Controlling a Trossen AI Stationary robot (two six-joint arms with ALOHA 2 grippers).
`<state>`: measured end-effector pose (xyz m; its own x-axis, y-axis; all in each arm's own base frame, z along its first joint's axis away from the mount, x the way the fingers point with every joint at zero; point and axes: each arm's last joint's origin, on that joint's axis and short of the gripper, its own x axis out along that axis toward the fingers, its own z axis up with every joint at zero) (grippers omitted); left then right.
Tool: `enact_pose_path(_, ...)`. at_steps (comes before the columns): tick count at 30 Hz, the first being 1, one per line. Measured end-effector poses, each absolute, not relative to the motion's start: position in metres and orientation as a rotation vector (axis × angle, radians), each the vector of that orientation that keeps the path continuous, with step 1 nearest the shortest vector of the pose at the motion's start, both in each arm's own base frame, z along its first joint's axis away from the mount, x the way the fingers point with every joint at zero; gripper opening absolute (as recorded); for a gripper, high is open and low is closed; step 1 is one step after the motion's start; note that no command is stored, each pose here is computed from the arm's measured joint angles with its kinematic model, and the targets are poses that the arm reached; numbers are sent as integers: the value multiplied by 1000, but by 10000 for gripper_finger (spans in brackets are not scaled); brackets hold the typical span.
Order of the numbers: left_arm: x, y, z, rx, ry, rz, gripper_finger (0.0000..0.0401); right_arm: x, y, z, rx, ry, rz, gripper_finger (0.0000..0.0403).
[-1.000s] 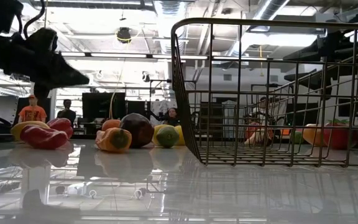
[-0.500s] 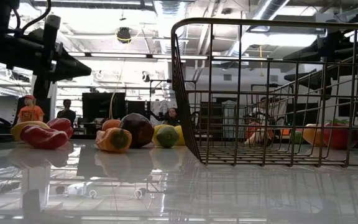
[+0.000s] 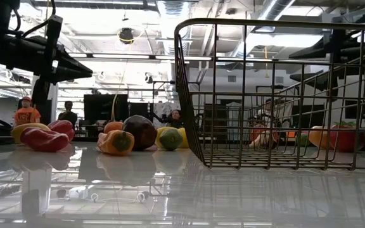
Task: Sort produce into baskets
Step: Put the red chilli pepper into the bottom wire basket
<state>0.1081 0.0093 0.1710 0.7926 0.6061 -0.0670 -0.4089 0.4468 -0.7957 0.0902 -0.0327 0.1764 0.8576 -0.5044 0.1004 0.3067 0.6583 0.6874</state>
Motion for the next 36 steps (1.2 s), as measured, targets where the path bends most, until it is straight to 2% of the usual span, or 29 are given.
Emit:
enact_pose_path(5, 107, 14, 184, -934, -390, 636, 20, 90, -33, 177, 874, -335, -442, 291)
enact_pose_path(10, 109, 19, 202, -875, -355, 504, 20, 90, -33, 180, 951, -386, -422, 291)
enact_pose_path(15, 115, 24, 219, -815, -136, 433, 20, 89, -34, 189, 975, -467, -460, 291)
enact_pose_path(23, 134, 33, 236, -798, 206, 337, 20, 91, -38, 232, 876, -478, -581, 291)
enact_pose_path(31, 173, 45, 232, -780, 475, 209, 22, 114, -48, 282, 750, -322, -687, 291)
enact_pose_path(36, 200, 39, 241, -620, 581, 73, 55, 127, -51, 318, 677, -189, -639, 291)
